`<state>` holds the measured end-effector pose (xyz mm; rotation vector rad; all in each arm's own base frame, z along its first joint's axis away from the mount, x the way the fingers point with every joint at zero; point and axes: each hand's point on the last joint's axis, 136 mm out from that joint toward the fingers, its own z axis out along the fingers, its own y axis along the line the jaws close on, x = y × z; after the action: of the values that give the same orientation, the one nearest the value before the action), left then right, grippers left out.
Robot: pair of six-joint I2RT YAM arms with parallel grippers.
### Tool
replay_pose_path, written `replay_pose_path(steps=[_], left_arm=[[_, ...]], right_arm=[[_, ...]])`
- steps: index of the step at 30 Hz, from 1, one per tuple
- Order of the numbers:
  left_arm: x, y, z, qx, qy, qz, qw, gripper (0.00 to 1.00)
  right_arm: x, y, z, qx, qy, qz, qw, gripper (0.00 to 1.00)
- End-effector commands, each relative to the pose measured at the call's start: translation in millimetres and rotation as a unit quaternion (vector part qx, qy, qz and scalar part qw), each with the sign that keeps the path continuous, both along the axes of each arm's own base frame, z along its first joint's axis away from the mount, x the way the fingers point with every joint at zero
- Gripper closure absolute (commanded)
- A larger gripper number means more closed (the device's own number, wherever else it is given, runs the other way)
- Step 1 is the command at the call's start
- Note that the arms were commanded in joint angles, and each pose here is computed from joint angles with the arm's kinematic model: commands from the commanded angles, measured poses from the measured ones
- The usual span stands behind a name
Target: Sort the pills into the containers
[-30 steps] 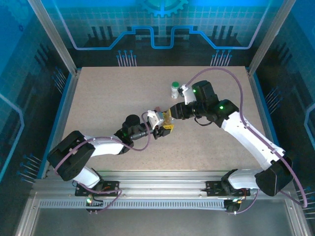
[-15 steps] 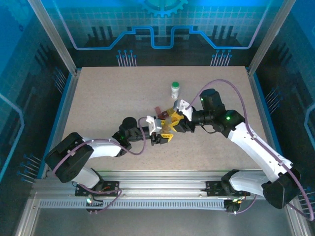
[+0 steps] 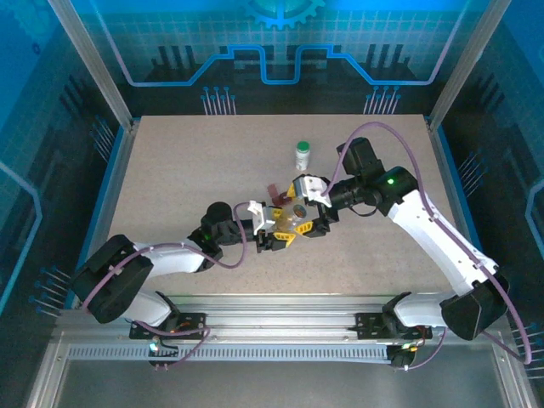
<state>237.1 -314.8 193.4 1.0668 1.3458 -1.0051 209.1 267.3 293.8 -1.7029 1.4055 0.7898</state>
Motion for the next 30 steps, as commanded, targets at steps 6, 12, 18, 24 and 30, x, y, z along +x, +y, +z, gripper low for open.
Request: replay_pose_path(steps=[6, 12, 18, 24, 30], left_arm=[[34.1, 31.7, 14.0, -0.044, -0.039, 0.153, 0.986, 0.83], [58.5, 44.9, 16.4, -0.056, -0.027, 0.247, 0.967, 1.00], [65.8, 40.2, 11.1, -0.043, -0.024, 0.260, 0.964, 1.00], [71.8, 38.2, 9.5, -0.040, -0.028, 0.276, 0.960, 1.00], [73.9, 39.4, 11.1, -0.030, -0.046, 0.290, 0.955, 1.00]], right_arm=[[87.3, -26.3, 65.7, 0.132, 0.089, -0.370, 0.915, 0.18], [105.0, -46.1, 41.7, 0.159, 0.254, -0.529, 0.794, 0.29], [103.2, -25.9, 34.5, 0.170, 0.289, -0.528, 0.781, 0.29], [103.3, 2.9, 13.4, 0.133, 0.289, -0.524, 0.790, 0.29], [105.5, 19.0, -9.3, 0.102, 0.292, -0.528, 0.791, 0.32]])
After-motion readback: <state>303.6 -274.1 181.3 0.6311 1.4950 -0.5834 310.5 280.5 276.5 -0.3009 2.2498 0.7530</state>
